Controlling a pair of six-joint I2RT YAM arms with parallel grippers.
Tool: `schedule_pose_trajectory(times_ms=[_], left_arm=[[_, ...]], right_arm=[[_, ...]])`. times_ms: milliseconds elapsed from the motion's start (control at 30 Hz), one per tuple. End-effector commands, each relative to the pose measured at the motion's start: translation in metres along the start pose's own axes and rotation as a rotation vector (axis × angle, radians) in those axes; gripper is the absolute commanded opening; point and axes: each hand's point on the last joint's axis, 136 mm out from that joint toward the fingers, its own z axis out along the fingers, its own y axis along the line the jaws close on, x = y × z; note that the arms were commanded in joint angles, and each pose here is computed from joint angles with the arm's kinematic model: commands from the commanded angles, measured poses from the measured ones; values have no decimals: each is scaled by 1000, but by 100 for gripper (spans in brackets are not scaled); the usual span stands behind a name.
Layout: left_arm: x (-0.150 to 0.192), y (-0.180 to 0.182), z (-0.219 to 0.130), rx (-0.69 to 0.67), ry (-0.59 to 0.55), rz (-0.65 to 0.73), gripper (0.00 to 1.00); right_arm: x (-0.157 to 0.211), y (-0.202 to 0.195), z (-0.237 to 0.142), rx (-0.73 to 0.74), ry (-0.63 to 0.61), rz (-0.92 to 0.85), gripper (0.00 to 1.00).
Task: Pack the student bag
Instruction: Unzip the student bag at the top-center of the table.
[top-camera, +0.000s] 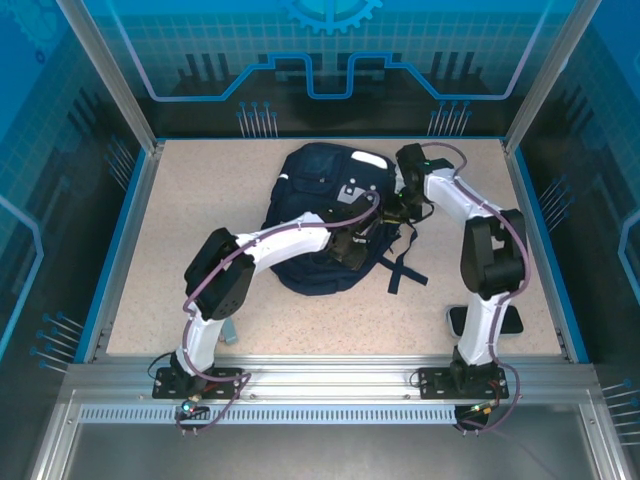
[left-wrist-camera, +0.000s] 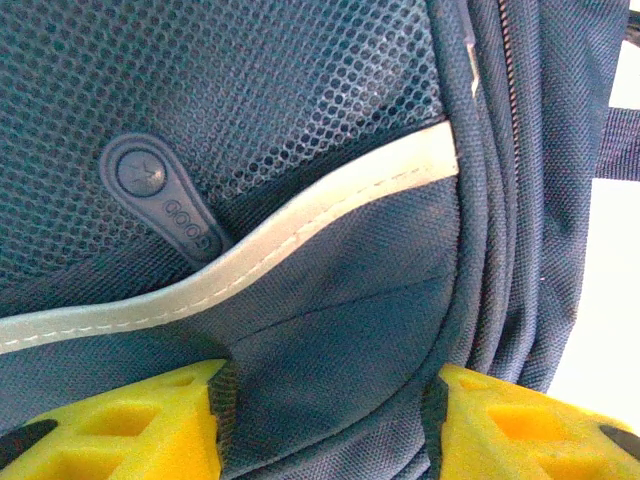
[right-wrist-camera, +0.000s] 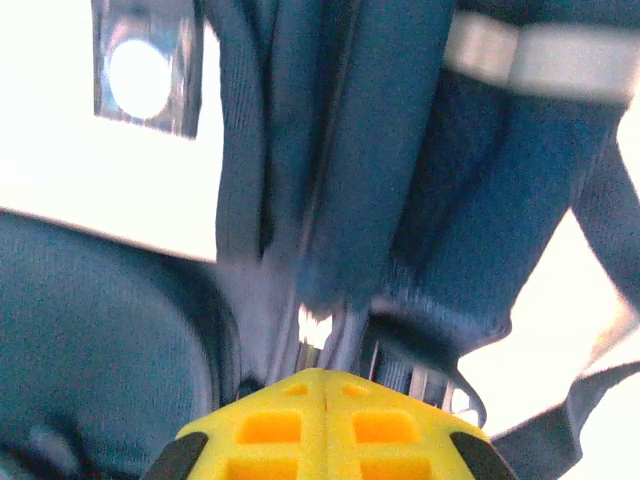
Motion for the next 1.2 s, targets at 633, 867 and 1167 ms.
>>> schedule_pose_trajectory(times_ms=[633,867,1167], left_arm=[[1,31,-42,86,-79,-197,56],[11,49,-33,61,-55,-265,55],[-1,59,-31,57,-71,-303,56]], right_arm=[[-45,22,2,-56,-45,-181,47],[-56,15,18,-24,-5,-247,51],[-36,26,31,-135,99,-417,50]])
